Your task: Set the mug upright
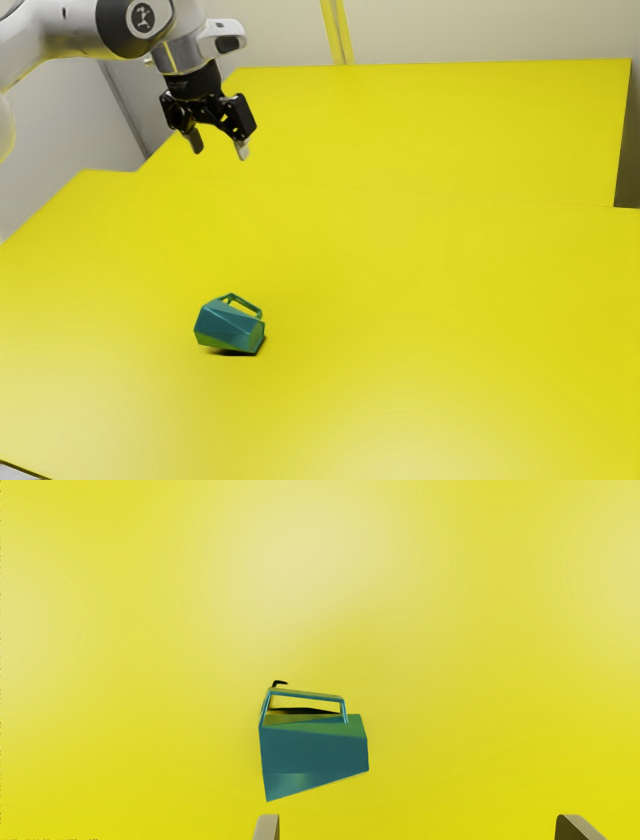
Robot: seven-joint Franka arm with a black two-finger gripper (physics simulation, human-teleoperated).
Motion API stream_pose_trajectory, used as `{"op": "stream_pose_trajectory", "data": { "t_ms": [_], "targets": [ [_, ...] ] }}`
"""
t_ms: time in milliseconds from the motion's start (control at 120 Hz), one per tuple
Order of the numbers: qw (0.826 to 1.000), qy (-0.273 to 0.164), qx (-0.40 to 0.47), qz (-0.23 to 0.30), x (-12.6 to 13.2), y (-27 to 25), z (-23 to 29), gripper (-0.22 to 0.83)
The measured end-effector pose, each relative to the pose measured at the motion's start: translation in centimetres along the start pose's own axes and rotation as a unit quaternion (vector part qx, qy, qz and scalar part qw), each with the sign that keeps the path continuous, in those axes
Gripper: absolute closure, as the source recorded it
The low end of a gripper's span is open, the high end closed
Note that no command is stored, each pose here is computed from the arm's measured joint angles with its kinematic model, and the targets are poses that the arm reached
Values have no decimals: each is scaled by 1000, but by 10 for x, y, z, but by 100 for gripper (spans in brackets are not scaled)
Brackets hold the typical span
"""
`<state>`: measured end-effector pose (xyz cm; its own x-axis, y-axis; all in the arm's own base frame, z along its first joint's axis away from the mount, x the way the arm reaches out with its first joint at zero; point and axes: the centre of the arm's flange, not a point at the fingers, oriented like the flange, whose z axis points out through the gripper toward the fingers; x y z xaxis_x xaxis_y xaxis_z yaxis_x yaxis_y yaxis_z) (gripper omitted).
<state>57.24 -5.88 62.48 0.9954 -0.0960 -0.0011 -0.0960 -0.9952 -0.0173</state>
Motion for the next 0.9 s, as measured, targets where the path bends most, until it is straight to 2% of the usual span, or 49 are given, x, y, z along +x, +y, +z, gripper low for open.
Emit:
{"op": "stream_pose_trajectory", "data": {
  "t_ms": [267, 350, 533, 650, 900],
  "targets": [
    [1000, -2, 6, -20, -5, -21, -2, 0],
    [1000, -7, 3, -22, -20, -22, -2, 0],
    [997, -48, -38, -43, -48, -33, 39, 0],
    [990, -69, -84, -93, -67, -70, 64, 0],
    [964, -133, -174, -149, -90, -99, 134, 0]
  ]
}}
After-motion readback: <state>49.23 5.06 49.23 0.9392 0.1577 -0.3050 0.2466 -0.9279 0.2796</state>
